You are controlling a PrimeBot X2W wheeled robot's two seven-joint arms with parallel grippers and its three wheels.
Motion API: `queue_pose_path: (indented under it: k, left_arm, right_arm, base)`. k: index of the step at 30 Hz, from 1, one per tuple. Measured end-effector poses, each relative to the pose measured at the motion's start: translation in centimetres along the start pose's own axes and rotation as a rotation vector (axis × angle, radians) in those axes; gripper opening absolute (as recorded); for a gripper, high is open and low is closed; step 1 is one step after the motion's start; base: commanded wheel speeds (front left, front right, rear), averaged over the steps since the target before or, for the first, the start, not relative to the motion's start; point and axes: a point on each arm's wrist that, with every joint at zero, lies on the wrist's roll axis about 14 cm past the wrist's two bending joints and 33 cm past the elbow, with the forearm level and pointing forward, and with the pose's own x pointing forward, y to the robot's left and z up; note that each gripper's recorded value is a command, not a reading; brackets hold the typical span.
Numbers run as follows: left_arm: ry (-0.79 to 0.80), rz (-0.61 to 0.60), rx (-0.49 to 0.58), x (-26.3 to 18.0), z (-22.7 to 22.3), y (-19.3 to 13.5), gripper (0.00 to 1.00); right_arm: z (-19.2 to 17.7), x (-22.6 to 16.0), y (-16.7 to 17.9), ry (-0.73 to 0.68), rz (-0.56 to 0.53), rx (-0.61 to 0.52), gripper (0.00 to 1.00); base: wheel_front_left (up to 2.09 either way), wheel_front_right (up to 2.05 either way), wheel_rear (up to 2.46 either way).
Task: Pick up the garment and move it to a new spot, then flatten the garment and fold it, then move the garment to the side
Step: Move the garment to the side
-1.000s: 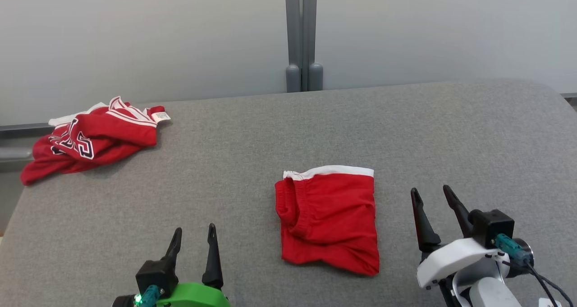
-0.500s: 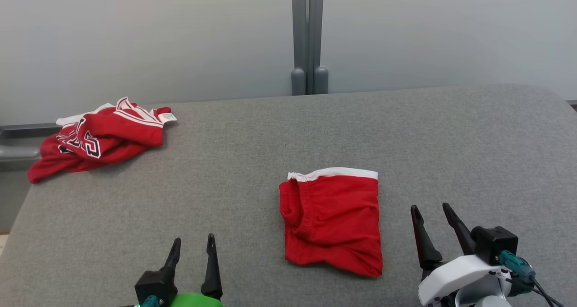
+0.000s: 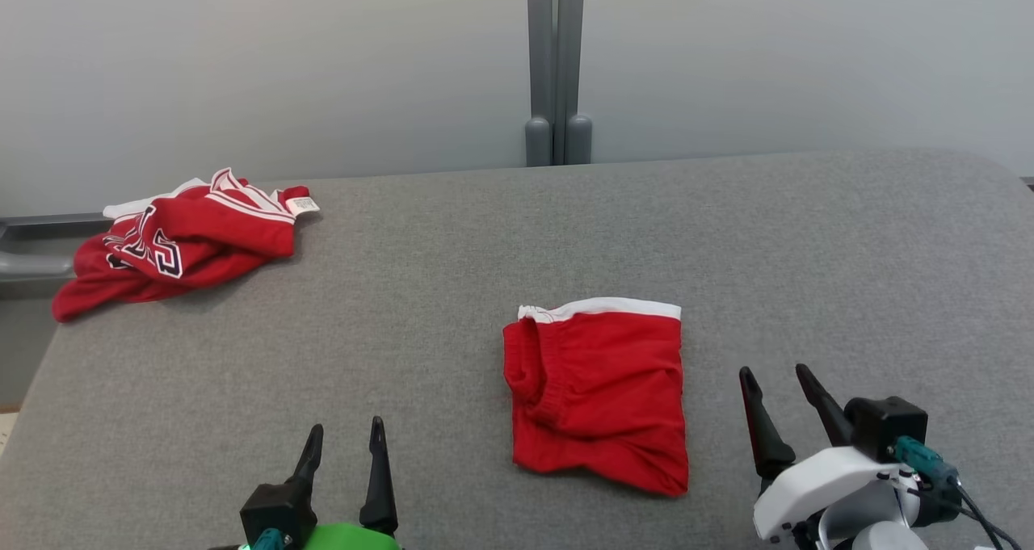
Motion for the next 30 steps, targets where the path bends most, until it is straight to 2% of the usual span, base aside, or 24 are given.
queue_pose_path:
  k: [10, 13, 23, 30]
  left_arm:
    - [0.005, 0.038, 0.001, 0.1, -0.1, 1.3, 1.0]
    - [0.007, 0.065, -0.003, 0.0, -0.1, 2.0, 1.0]
    - [0.007, 0.146, -0.011, 0.1, 0.0, 4.4, 1.0]
    - [0.01, 0.192, -0.003, 0.4, -0.1, 5.9, 1.0]
  right_arm:
    - [1.6, 4.6, 0.1, 0.101, 0.015, -0.007, 1.0]
    - [1.2, 5.8, 0.6, 0.17, 0.031, -0.007, 1.0]
    - [-6.6, 6.3, 1.5, 0.56, 0.058, 0.015, 1.0]
    - [-10.9, 6.7, 2.5, 0.726, 0.082, 0.061, 1.0]
  base:
    - [0.0, 0.0, 0.0]
    - [0.0, 0.0, 0.0]
    - [0.0, 0.0, 0.0]
    - [0.0, 0.0, 0.0]
